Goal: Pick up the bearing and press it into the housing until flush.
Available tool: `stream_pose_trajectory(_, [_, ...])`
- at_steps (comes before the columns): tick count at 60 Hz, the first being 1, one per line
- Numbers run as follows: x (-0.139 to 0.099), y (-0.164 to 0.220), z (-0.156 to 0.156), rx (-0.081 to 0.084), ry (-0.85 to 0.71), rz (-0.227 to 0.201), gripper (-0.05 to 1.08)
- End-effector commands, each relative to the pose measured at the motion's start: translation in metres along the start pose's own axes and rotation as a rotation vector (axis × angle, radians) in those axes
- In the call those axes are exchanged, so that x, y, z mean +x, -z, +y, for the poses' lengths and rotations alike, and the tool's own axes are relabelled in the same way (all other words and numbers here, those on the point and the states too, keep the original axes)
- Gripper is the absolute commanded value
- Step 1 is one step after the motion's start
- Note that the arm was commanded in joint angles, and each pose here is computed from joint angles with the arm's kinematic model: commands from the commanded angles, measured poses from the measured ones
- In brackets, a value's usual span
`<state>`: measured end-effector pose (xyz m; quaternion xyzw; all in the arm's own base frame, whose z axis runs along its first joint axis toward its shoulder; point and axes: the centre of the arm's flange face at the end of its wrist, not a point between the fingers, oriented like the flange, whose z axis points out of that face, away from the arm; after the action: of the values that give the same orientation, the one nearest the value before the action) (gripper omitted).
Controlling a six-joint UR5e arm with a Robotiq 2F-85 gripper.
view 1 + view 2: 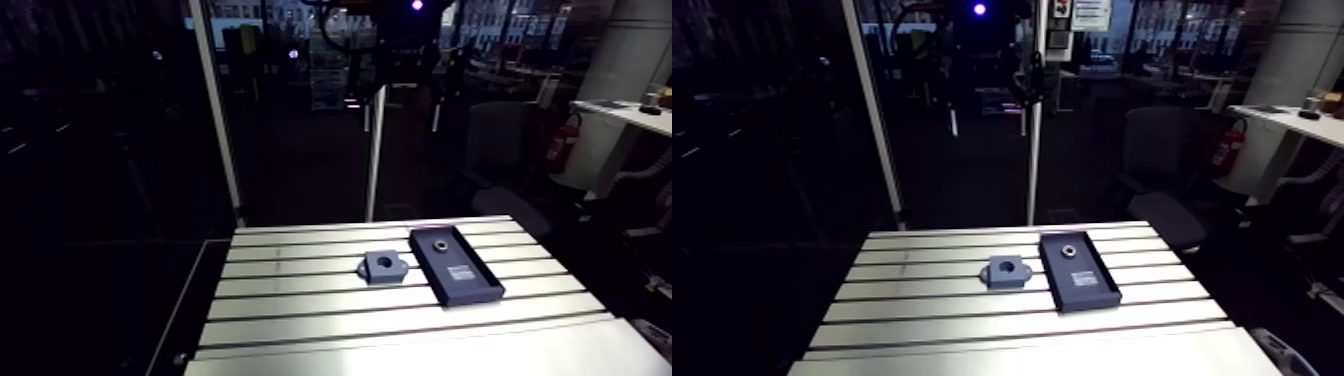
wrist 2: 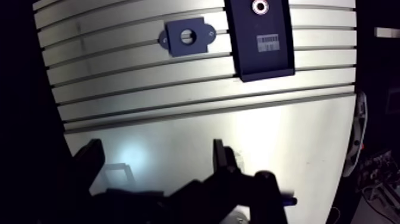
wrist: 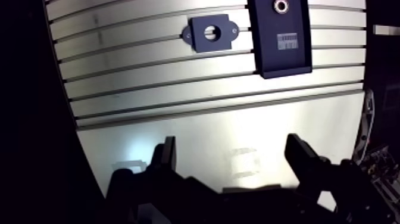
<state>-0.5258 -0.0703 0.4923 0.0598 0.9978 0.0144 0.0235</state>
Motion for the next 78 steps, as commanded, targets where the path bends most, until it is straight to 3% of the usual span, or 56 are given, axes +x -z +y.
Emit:
stream_pose_trajectory(1, [-0.010, 0.010, -0.008, 0.002, 0.145, -0.030, 0.01])
stream_pose_trajectory(27, [-0.010, 0.010, -0.008, 0.001, 0.145, -0.030, 0.01])
stream_pose_trajectory(46, [0.004, -0.001, 0.004, -0.024, 0.164, -0.042, 0.01])
stream_pose_trajectory(63, [0.040, -0.021, 0.073, -0.013, 0.134, -0.031, 0.01])
stream_pose_trajectory(71, [0.058, -0.040, 0.086, -0.016, 0.118, -0.027, 0.01])
stream_pose_trajectory(78, [0.076, -0.065, 0.101, -0.008, 0.122, -0.047, 0.01])
